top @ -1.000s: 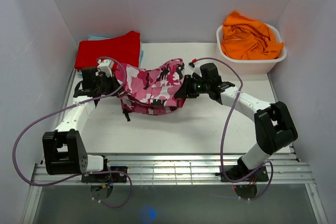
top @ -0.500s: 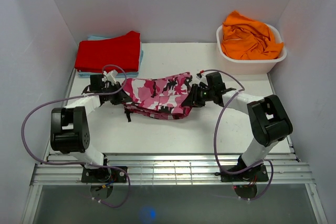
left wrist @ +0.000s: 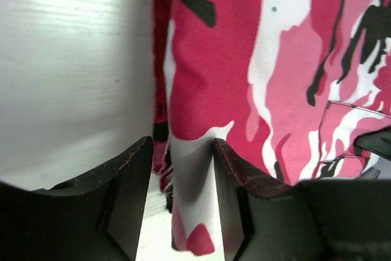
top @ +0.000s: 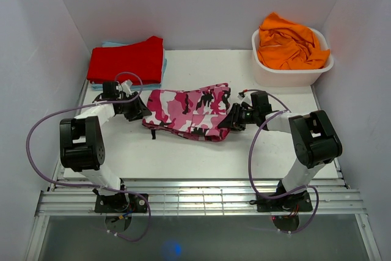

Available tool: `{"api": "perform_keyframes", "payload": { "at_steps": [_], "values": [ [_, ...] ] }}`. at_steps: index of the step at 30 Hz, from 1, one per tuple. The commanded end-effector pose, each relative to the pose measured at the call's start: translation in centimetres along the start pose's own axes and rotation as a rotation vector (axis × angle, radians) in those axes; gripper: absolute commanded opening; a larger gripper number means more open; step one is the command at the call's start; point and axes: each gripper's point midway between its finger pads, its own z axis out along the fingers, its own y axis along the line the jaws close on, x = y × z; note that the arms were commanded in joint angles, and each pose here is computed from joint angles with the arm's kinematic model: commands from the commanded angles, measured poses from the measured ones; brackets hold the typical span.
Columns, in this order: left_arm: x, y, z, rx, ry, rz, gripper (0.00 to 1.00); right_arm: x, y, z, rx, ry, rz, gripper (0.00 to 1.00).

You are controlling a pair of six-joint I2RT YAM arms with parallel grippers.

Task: Fold and stack the trousers
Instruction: Neatly place the folded trousers to the corner

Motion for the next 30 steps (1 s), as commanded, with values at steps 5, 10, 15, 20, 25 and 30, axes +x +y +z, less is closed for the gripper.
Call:
{"api": "perform_keyframes", "payload": {
  "at_steps": [5,10,15,20,25,30],
  "values": [
    [2.8,2.8,-0.2,-0.124,0.093,0.001,0.63,-0.2,1.0,0.0,-0.062,0.008,-0.008,0.08],
    [4.1,3.8,1.2,-0.139,0.137,-0.044,0.68,-0.1,1.0,0.1,-0.067,0.016,-0.001,0.08],
    [6.5,2.4,3.3,-0.031,0.214,-0.118,0.69,0.3,0.8,0.5,-0.067,0.029,0.008,0.08],
    [9.1,1.1,4.8,0.018,0.286,-0.152,0.69,0.1,0.9,0.7,-0.069,0.034,0.006,0.08],
    [8.4,0.8,5.1,0.024,0.267,-0.162,0.42,-0.2,1.1,0.8,-0.069,0.033,-0.004,0.08],
    [2.8,-0.7,3.3,0.001,0.097,-0.069,0.0,-2.0,2.9,0.2,-0.075,-0.006,-0.112,0.08]
  ]
}}
